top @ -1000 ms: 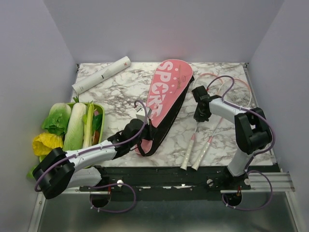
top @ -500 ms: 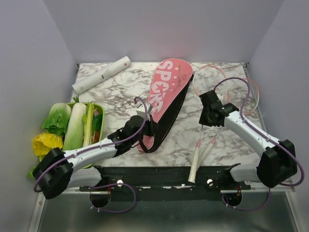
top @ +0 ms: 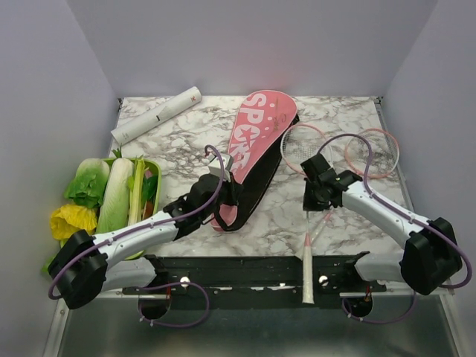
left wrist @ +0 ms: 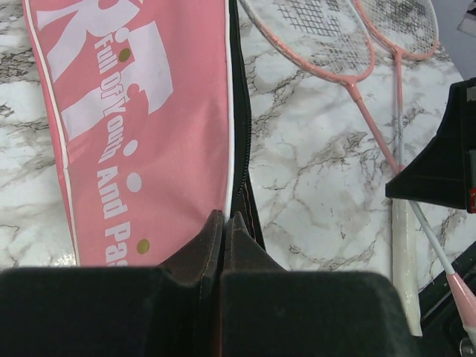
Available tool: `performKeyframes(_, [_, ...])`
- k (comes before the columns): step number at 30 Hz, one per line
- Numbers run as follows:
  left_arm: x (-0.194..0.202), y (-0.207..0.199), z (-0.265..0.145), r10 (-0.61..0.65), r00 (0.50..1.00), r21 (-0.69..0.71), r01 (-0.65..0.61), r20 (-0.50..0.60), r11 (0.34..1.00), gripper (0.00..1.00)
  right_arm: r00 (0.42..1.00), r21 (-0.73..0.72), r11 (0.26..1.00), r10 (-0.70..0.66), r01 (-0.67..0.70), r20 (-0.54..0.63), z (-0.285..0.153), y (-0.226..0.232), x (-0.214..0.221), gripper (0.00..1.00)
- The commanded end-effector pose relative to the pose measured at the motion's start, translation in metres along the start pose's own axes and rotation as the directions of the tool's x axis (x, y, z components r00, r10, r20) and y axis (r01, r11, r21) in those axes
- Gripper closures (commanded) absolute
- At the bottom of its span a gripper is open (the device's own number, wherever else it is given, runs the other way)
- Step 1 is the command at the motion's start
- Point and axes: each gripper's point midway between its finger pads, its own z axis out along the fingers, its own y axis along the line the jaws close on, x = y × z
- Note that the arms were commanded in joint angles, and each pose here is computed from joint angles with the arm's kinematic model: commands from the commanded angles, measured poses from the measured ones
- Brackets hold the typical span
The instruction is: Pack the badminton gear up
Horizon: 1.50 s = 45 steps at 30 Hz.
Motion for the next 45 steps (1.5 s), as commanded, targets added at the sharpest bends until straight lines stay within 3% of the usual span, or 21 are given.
performKeyframes(1, [-0.027,-0.009,-0.002,-0.013,0.997,0.016,0.012,0.072,1.0,1.0,0.998,-0.063,0.997,-0.054,0.052,-0.034,-0.003,0.019,0.011,0.99])
performKeyframes(16, [0.015,-0.01,0.003,-0.035,0.999,0.047,0.037,-0.038,0.998,1.0,0.995,-0.183,0.979,-0.097,0.089,-0.034,0.023,0.105,-0.027,0.99])
performKeyframes(25, [0.045,-0.029,-0.001,-0.052,0.993,0.087,0.062,-0.109,0.994,1.0,0.993,-0.18,0.977,-0.109,0.116,0.048,0.063,0.155,-0.091,1.0])
performKeyframes(30, [0.047,-0.032,-0.005,-0.054,0.991,0.092,0.066,-0.121,0.994,1.0,0.982,-0.186,0.973,-0.105,0.134,0.156,0.072,0.17,-0.144,0.99])
performKeyframes(37, [0.048,-0.044,0.0,-0.069,0.987,0.129,0.087,-0.142,0.988,1.0,0.958,-0.234,0.951,-0.14,0.2,0.249,0.098,0.186,-0.167,0.99])
performKeyframes(39, [0.051,-0.047,0.003,-0.076,0.985,0.131,0.098,-0.157,0.987,1.0,0.962,-0.258,0.942,-0.16,0.215,0.22,0.108,0.191,-0.159,0.95])
performKeyframes(40, [0.052,-0.046,0.004,-0.075,0.985,0.128,0.095,-0.158,0.987,1.0,0.963,-0.261,0.94,-0.167,0.221,0.213,0.109,0.19,-0.156,0.86])
performKeyframes(45, [0.055,-0.037,0.009,-0.049,0.987,0.091,0.064,-0.153,0.994,1.0,0.957,-0.258,0.938,-0.172,0.232,0.235,0.091,0.173,-0.143,0.63])
